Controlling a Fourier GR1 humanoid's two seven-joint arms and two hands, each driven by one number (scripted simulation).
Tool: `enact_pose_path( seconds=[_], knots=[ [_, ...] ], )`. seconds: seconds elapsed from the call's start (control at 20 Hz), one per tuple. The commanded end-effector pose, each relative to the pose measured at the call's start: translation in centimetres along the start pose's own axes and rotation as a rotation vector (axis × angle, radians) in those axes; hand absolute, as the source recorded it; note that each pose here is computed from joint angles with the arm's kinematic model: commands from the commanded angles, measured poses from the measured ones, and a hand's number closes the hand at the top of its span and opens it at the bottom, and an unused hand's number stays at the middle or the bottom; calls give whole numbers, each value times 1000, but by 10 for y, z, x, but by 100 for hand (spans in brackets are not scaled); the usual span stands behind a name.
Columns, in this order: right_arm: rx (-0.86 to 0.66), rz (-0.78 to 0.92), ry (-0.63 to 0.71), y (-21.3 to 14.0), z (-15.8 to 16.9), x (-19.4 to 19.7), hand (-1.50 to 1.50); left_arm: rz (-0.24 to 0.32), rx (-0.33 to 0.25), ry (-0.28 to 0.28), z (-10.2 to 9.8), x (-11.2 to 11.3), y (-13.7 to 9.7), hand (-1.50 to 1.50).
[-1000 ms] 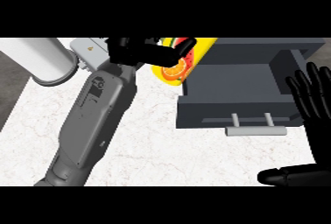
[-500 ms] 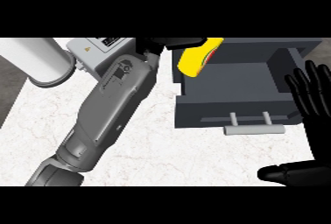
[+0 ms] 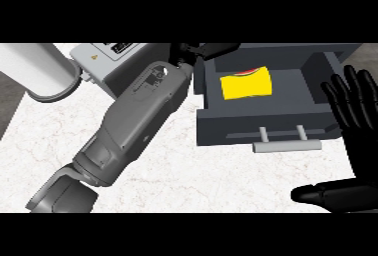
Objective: Pick up the cup, place it into the drawer and close the drawer
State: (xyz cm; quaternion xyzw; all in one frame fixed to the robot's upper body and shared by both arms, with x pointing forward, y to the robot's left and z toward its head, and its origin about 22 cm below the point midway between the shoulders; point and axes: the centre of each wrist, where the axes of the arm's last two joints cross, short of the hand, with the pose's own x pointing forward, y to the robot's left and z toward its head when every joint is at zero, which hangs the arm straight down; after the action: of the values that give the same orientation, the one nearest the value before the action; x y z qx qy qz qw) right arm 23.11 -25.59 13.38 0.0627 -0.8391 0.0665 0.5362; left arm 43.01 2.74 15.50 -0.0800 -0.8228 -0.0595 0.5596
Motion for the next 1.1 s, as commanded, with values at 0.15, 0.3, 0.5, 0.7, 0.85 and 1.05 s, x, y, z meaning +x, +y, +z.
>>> enact_pose_path(
  seconds=[0.15,0.3,0.5,0.7,0.85,1.05],
  knots=[
    [3,-6,-8,1,-1,-3,-150,-100,-27,36,5,-13,-10,150],
    [15,-28,-4,16,-2,-3,-150,-136,-51,45,-1,-11,-11,150],
    [55,-25,-15,6,-11,0,-150,-208,-34,52,9,-26,-9,150],
    [50,-45,-22,20,-18,-7,-150,-274,-70,82,6,-23,-14,-150],
    [56,-50,-25,8,-10,4,-150,-277,-50,81,0,-12,-19,-150],
    [58,-67,-42,19,-10,3,-150,-201,-40,64,12,-29,-13,-150]
  ],
)
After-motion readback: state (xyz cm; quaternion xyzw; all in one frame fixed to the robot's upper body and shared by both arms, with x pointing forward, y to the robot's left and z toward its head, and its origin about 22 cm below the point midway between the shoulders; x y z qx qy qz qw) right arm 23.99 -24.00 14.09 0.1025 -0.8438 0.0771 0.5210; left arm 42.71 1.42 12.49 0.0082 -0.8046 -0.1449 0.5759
